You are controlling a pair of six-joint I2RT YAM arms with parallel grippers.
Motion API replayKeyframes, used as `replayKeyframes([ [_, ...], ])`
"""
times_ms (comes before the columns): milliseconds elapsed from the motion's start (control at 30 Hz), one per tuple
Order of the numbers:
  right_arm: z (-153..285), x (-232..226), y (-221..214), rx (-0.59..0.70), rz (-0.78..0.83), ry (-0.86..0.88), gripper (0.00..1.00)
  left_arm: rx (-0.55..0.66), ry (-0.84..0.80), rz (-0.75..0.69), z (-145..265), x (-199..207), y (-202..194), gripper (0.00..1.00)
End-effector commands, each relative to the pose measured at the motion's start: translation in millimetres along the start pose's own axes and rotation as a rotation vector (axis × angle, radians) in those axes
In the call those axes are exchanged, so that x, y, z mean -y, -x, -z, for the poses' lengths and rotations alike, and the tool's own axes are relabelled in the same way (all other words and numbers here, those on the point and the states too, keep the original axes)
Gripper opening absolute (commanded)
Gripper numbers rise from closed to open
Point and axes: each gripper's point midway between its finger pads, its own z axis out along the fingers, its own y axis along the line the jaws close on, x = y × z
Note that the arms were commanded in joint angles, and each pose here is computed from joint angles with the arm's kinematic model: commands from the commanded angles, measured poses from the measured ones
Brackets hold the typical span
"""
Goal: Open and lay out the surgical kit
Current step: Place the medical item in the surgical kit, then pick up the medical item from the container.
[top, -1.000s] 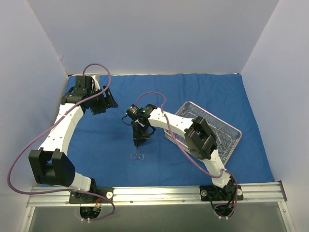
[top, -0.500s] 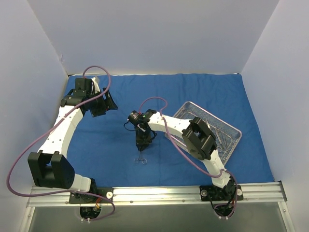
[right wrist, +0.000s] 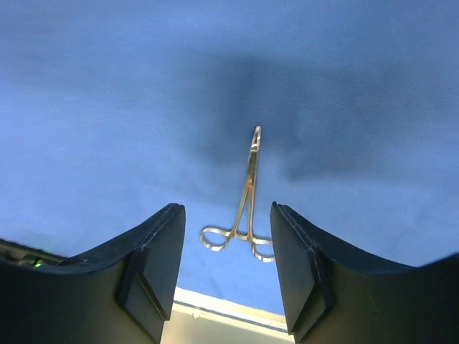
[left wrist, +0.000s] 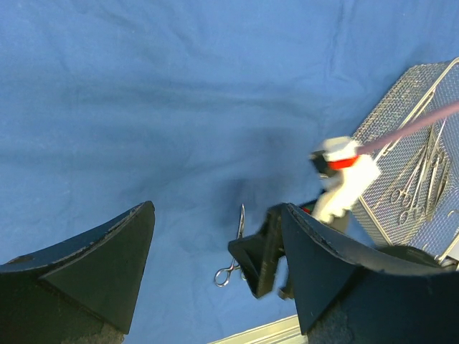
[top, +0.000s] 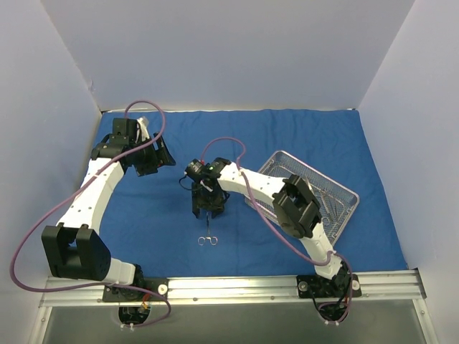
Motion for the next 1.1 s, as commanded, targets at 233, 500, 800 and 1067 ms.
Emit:
replayKeyframes([
  [233,164,113,97,0.308,-0.188,-0.080,0.38,0.057,-0.112,-0.071,16,21,16,0.80],
  [500,176,251,73,0.292,-0.379,-0.096,0.27,0.006,-0.196,-0.109,3,35,14,0.80],
  [800,130,319,57,0.187,-0.427,-0.200,0.39,-0.044,-0.212,-0.090,-11,38,13,0.79],
  [1067,101,340,43,0.114,-0.439,-0.244,0.41,-0.067,-0.202,-0.084,-20,35,14,0.79],
])
